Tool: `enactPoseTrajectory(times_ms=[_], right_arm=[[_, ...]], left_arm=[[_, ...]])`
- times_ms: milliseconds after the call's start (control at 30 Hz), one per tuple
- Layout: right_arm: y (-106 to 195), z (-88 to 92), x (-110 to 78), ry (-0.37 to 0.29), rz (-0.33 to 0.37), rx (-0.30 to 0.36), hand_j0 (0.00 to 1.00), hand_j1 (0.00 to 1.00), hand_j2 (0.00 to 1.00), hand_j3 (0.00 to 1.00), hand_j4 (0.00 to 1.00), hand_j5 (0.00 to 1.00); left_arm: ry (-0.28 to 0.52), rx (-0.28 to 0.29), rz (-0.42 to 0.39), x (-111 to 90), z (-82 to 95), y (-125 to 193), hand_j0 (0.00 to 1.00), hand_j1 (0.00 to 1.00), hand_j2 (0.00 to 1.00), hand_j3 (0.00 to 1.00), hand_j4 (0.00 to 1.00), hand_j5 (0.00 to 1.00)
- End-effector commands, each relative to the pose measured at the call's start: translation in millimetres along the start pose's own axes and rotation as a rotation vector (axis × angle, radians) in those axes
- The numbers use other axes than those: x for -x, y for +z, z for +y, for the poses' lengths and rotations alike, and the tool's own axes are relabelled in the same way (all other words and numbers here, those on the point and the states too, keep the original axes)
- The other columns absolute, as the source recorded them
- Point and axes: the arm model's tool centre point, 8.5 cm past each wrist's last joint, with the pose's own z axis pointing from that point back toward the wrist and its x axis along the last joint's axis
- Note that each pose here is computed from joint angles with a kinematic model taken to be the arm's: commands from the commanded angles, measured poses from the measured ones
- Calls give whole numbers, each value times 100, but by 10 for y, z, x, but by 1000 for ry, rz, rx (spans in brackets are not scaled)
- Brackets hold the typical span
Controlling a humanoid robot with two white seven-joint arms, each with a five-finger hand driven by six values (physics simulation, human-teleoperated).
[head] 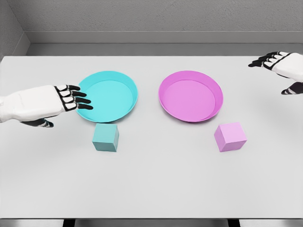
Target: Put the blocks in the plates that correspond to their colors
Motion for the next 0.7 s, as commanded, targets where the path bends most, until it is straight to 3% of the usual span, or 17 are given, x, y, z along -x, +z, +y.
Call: enactPoseTrajectory(times_ms=[0, 100, 233, 333, 400, 533, 667], right_arm=[[-20, -18, -28, 0, -8, 6, 100, 100, 100, 100, 100, 100], [-15, -33, -20, -2, -6, 12, 100, 100, 100, 100, 100, 100], [5, -82, 16, 2, 5, 18, 100, 100, 100, 100, 100, 100], [-13, -68, -36, 17, -10, -41, 100, 100, 100, 100, 100, 100], [-122, -233, -255, 91, -75, -42, 100, 100, 100, 100, 100, 100], [-447, -88, -670, 177, -215, -165, 100, 100, 100, 100, 100, 100], [-416, -59, -826, 227, -257, -200, 100, 100, 100, 100, 100, 100]], left_arm=[[10, 19, -19, -36, -29, -79, 100, 100, 100, 100, 100, 100], [3, 23, -20, -33, -16, -91, 100, 100, 100, 100, 100, 100], [-43, 27, -59, -111, -6, -360, 100, 100, 100, 100, 100, 100], [-47, 100, -96, -188, -79, -528, 100, 100, 100, 100, 100, 100], [-47, 121, -124, -246, -93, -647, 100, 100, 100, 100, 100, 100], [-45, 135, -147, -300, -111, -741, 100, 100, 100, 100, 100, 100], [-53, 133, -173, -353, -68, -860, 100, 100, 100, 100, 100, 100]])
